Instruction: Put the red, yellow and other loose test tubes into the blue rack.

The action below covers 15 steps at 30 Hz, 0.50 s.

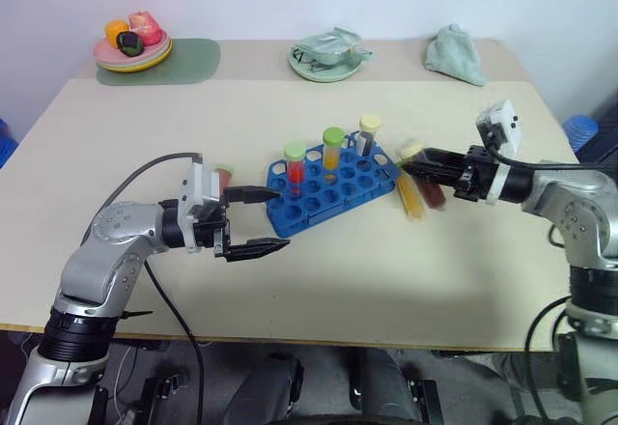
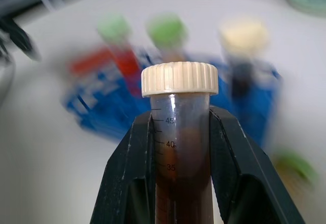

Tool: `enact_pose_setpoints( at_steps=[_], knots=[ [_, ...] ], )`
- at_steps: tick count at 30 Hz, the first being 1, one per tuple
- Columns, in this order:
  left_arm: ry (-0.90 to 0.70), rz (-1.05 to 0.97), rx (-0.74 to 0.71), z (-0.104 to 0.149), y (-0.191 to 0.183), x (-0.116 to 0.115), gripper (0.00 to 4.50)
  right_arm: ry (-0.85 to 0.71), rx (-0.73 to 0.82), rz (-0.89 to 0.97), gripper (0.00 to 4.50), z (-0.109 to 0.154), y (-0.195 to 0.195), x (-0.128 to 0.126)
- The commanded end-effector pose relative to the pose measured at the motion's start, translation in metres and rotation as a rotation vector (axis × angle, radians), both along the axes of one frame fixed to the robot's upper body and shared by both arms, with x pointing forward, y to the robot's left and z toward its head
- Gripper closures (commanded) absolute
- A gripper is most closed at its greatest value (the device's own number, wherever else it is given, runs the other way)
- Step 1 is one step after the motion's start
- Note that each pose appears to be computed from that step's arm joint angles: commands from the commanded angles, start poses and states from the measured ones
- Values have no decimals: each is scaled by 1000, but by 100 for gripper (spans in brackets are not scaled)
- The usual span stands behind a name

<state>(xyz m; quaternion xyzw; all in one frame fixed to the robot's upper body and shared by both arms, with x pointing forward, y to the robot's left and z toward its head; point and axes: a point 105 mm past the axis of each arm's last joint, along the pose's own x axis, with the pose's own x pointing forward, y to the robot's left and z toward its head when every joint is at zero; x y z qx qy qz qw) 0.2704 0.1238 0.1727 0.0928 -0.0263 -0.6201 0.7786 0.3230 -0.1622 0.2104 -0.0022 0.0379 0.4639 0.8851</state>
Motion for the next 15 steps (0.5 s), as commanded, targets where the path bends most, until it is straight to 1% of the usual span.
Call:
enact_pose_setpoints(
  at_steps=[1, 4, 8, 15],
  knots=[
    [-34, 33, -18, 6, 6, 2, 21, -176, 120, -34, 370, 22, 16, 1],
    [-31, 59, -37, 6, 8, 4, 21, -260, 277, -89, 370, 28, 36, 11],
    [-27, 78, -51, 5, 8, 6, 21, -347, 391, -177, 370, 27, 47, 26],
    [-29, 113, -65, 5, 9, 8, 21, -402, 470, -290, 370, 9, 50, 52]
  ],
)
